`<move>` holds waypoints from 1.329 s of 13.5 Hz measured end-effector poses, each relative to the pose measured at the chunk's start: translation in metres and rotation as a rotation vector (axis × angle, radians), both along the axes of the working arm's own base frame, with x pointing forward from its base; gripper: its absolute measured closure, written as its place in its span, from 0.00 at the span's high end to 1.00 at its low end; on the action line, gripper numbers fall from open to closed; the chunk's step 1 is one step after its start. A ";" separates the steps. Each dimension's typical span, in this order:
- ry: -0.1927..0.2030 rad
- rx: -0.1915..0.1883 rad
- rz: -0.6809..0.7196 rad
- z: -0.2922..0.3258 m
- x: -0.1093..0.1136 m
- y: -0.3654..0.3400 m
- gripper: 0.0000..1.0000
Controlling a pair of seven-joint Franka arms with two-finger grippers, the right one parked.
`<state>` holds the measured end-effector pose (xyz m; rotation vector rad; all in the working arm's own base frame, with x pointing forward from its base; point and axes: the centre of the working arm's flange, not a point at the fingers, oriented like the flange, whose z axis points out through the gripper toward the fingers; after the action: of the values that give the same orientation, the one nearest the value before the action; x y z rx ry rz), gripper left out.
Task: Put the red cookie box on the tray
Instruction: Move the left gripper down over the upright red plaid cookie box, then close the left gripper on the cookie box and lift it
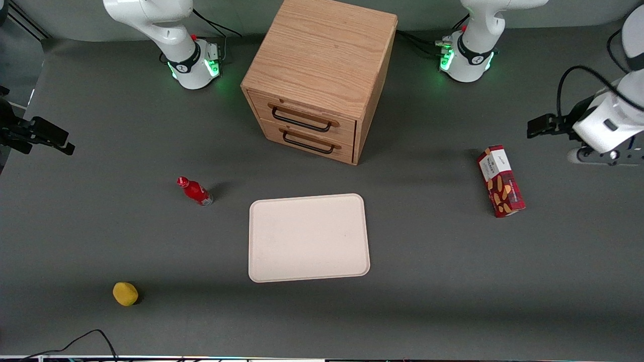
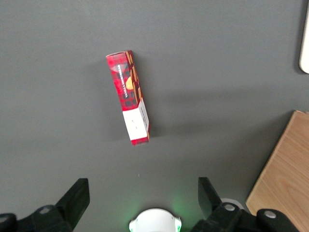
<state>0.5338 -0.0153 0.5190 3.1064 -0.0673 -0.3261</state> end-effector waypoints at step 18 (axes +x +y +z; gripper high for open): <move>-0.275 0.018 0.087 -0.253 -0.022 0.040 1.00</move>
<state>0.5116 0.0247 0.2655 3.1369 0.0677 0.1038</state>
